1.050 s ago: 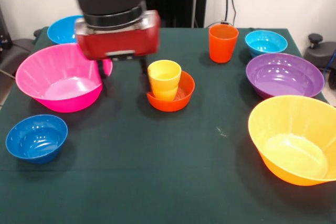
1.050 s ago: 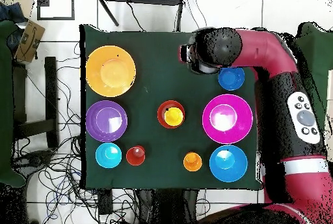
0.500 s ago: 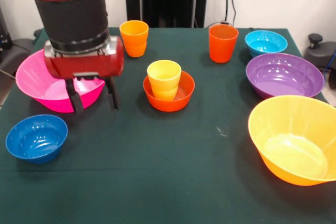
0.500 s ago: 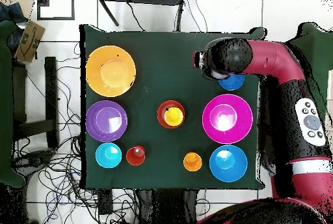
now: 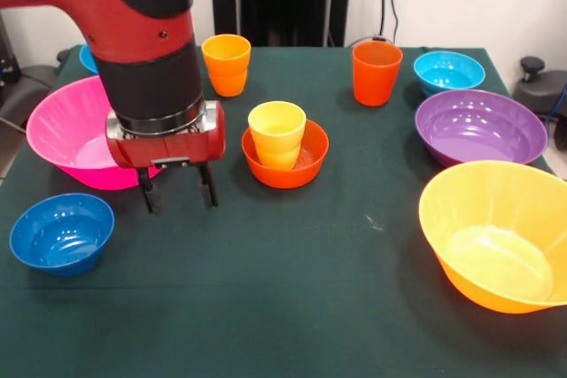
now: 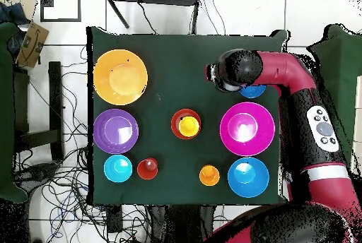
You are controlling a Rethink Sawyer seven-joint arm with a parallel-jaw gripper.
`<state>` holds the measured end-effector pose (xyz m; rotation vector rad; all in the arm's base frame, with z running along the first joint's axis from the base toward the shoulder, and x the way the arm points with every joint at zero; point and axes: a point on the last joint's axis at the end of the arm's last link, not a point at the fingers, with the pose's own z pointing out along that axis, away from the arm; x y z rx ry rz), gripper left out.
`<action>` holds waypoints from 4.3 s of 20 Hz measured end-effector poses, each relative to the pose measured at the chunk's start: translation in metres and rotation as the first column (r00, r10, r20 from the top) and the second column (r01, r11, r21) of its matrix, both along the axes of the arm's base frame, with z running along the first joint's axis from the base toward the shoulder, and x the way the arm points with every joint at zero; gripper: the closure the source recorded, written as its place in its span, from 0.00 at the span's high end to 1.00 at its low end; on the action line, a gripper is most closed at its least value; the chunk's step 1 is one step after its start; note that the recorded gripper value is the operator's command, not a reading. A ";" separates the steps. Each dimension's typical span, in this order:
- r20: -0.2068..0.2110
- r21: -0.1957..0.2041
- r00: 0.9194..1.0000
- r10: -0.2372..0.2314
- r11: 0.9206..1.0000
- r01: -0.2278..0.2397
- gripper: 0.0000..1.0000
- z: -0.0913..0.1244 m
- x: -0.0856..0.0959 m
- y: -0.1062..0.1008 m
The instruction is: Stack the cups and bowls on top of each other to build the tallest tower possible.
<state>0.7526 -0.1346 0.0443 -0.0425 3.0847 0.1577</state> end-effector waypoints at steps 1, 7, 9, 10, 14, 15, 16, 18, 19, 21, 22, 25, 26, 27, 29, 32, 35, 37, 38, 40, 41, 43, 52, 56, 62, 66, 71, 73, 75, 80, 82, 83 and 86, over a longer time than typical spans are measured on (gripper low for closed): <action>-0.002 0.001 1.000 0.005 1.000 -0.005 1.00 -0.002 -0.001 0.001; -0.002 0.004 1.000 0.013 1.000 -0.013 1.00 -0.005 -0.001 0.002; 0.004 0.001 1.000 0.009 1.000 -0.009 1.00 -0.003 0.002 -0.001; 0.008 -0.001 1.000 0.005 1.000 -0.005 1.00 -0.002 0.004 -0.002; 0.028 -0.007 1.000 -0.006 1.000 0.007 1.00 0.002 0.013 -0.010; 0.034 -0.009 0.999 -0.009 1.000 0.009 1.00 0.004 0.016 -0.013; 0.040 -0.011 0.999 -0.010 1.000 0.010 1.00 0.004 0.018 -0.014; 0.053 -0.014 0.999 -0.011 1.000 0.011 1.00 0.006 0.024 -0.020; 0.059 -0.016 0.998 -0.009 1.000 0.010 1.00 0.007 0.027 -0.023; 0.071 -0.019 0.997 -0.001 1.000 0.003 1.00 0.006 0.032 -0.029; 0.074 -0.020 0.997 0.004 1.000 -0.002 1.00 0.005 0.034 -0.031; 0.080 -0.022 0.997 0.019 1.000 -0.017 1.00 0.002 0.036 -0.036; 0.081 -0.022 0.996 0.023 1.000 -0.021 1.00 0.001 0.037 -0.037; 0.081 -0.021 0.996 0.029 0.999 -0.027 1.00 -0.001 0.036 -0.039; 0.078 -0.018 0.996 0.041 0.999 -0.040 1.00 -0.007 0.034 -0.042; 0.072 -0.013 0.996 0.045 0.999 -0.044 1.00 -0.012 0.031 -0.047; 0.068 -0.009 0.997 0.041 0.999 -0.040 1.00 -0.016 0.028 -0.051; 0.068 -0.009 0.997 0.039 0.999 -0.038 1.00 -0.017 0.027 -0.053; 0.068 -0.010 0.997 0.037 0.999 -0.037 1.00 -0.017 0.027 -0.054; 0.068 -0.010 0.997 0.034 0.999 -0.033 1.00 -0.017 0.026 -0.057; 0.068 -0.011 0.997 0.031 0.999 -0.031 1.00 -0.017 0.026 -0.060; 0.068 -0.012 0.997 0.027 1.000 -0.026 1.00 -0.017 0.025 -0.064; 0.068 -0.019 0.997 0.030 0.999 -0.028 1.00 -0.018 0.021 -0.077; 0.065 -0.018 0.997 0.032 0.999 -0.031 1.00 -0.019 0.017 -0.083; 0.039 -0.005 0.999 0.024 1.000 -0.024 1.00 -0.027 -0.006 -0.105; 0.011 -0.003 1.000 0.023 1.000 -0.022 1.00 -0.035 -0.026 -0.119; -0.014 -0.008 0.999 0.045 0.999 -0.045 1.00 -0.044 -0.046 -0.128; -0.020 -0.003 0.998 0.053 0.999 -0.053 1.00 -0.046 -0.051 -0.129; -0.029 0.004 0.998 0.061 0.998 -0.061 1.00 -0.049 -0.057 -0.127; -0.050 0.023 0.996 0.073 0.997 -0.072 1.00 -0.055 -0.070 -0.120; -0.058 0.032 0.995 0.078 0.997 -0.076 1.00 -0.057 -0.074 -0.117; -0.061 0.035 0.995 0.080 0.996 -0.078 1.00 -0.058 -0.077 -0.115; -0.071 0.045 0.993 0.092 0.995 -0.089 1.00 -0.060 -0.082 -0.109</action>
